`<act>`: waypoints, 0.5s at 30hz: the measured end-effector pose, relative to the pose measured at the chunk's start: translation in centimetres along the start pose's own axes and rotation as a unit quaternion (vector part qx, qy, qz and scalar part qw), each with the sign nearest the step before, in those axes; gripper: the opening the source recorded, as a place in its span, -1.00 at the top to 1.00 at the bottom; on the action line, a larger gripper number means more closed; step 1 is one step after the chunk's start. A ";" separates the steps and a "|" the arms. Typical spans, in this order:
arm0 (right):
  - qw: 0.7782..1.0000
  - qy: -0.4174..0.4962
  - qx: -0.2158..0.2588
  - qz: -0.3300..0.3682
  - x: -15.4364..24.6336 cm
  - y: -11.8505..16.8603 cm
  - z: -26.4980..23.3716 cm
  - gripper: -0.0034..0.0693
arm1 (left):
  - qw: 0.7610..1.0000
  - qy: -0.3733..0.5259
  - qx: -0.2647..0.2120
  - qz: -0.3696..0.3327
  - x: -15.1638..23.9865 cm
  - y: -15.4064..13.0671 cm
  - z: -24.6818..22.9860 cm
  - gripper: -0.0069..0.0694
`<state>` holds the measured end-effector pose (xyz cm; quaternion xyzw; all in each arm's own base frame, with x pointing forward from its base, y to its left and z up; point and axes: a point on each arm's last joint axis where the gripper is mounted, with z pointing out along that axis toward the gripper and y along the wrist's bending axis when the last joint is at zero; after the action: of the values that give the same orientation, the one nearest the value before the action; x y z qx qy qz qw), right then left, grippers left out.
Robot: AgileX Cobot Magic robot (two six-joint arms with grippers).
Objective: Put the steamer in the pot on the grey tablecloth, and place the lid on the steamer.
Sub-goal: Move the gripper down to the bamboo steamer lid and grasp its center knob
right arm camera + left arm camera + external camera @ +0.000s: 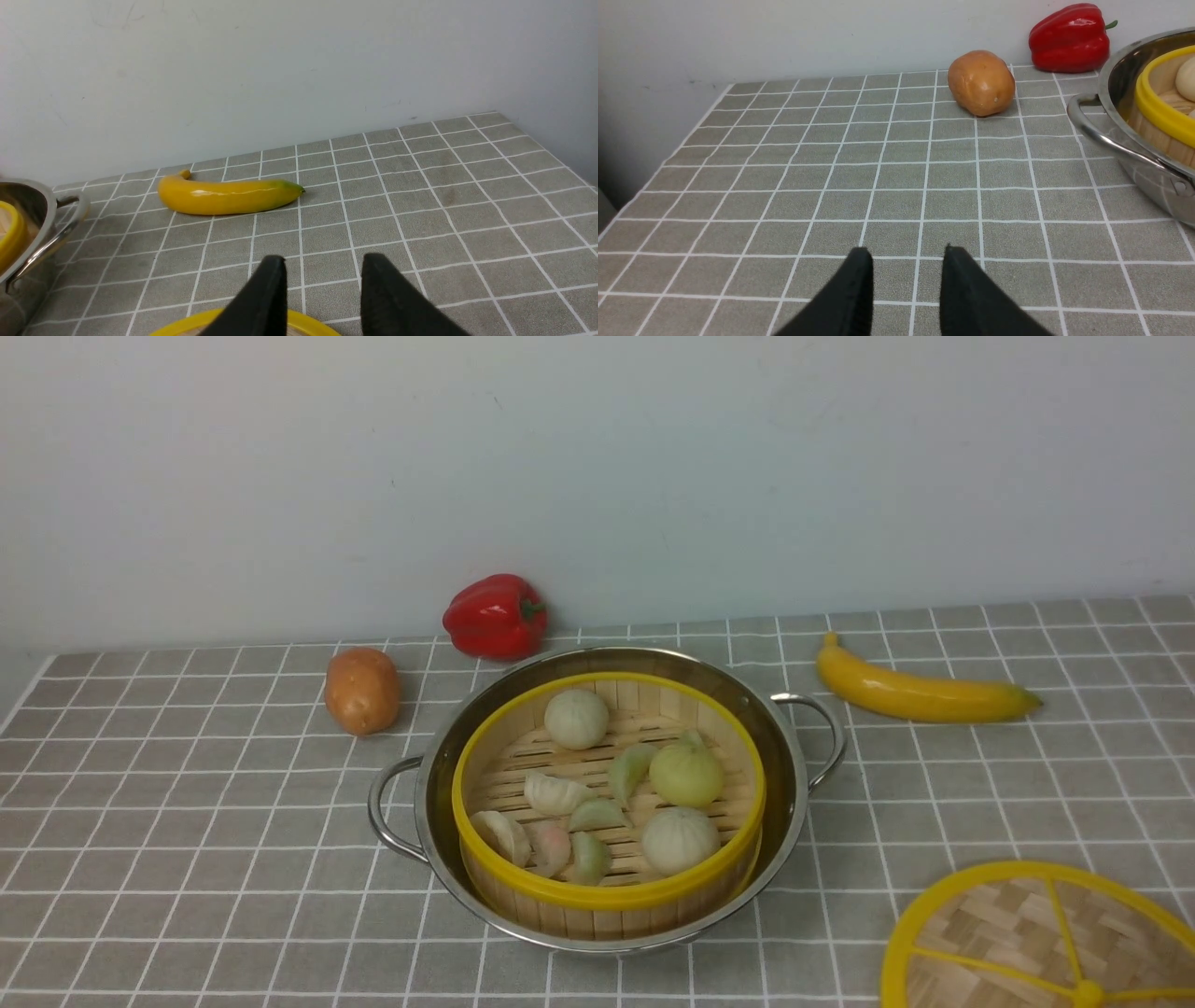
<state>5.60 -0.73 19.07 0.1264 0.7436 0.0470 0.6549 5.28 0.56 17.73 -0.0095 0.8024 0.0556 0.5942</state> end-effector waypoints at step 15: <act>0.997 -0.059 -0.024 0.041 -8.4 2.2 -1.4 0.23 | 1.000 0.000 0.000 0.000 0.0 0.0 0.0 0.21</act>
<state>5.44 -0.60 27.87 0.1429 0.6966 0.0841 0.6981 5.28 0.56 17.74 -0.0095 0.8021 0.0556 0.5945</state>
